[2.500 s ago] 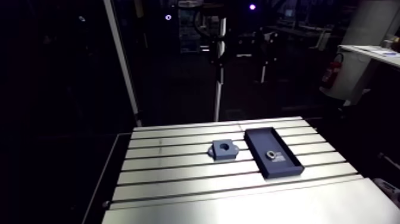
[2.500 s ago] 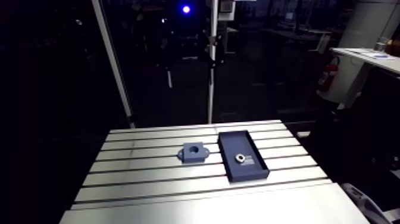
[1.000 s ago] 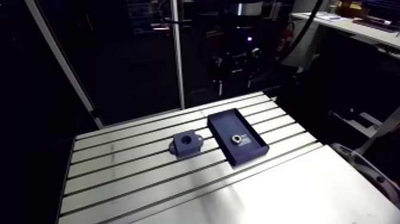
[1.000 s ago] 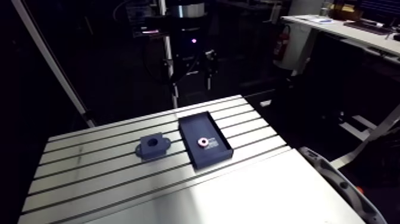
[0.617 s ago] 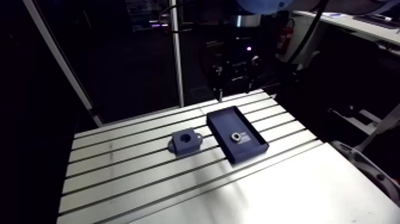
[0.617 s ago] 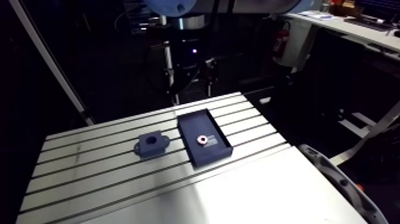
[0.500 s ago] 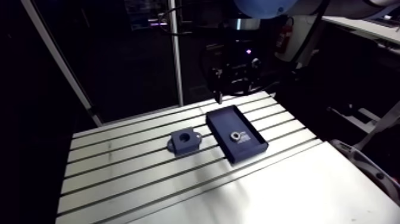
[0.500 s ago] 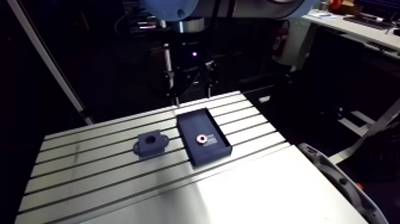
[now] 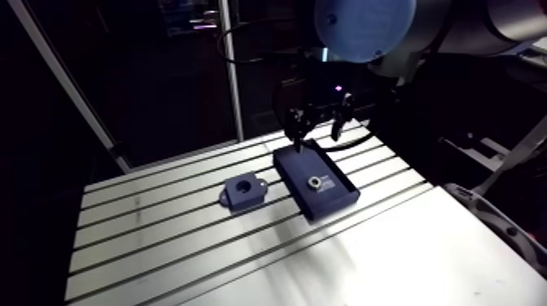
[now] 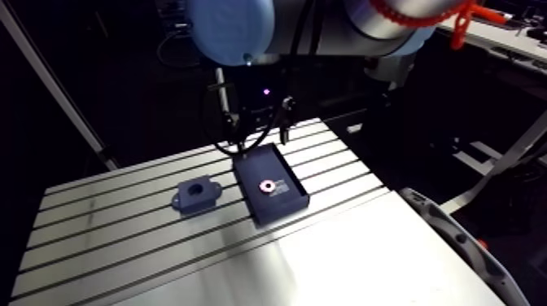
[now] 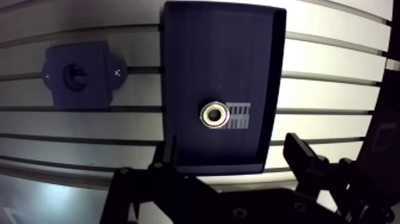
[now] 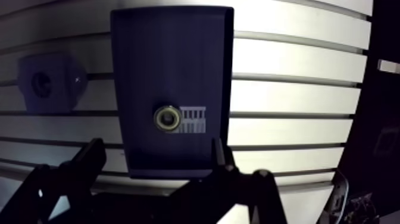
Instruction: Pick up the bearing and press it into the housing until flush.
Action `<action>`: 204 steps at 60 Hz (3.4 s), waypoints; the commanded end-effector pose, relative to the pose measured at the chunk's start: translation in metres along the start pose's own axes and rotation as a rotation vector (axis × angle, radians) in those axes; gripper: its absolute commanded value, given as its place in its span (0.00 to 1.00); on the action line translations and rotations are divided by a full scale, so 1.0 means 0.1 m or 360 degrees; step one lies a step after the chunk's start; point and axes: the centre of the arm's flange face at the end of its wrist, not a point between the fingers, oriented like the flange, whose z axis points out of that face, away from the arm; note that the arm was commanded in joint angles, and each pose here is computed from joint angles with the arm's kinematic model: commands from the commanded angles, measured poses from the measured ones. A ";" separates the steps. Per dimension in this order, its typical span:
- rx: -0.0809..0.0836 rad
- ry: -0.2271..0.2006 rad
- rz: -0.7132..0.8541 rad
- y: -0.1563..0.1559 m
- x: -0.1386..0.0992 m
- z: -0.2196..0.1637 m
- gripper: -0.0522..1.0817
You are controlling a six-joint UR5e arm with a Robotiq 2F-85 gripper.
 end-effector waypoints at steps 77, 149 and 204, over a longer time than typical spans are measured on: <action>0.0024 -0.0039 0.0043 0.03 -0.14 0.67 0.35; 0.0038 -0.0073 0.0051 0.04 -0.07 0.85 0.35; 0.0040 -0.0074 0.0044 0.00 -0.07 0.87 0.35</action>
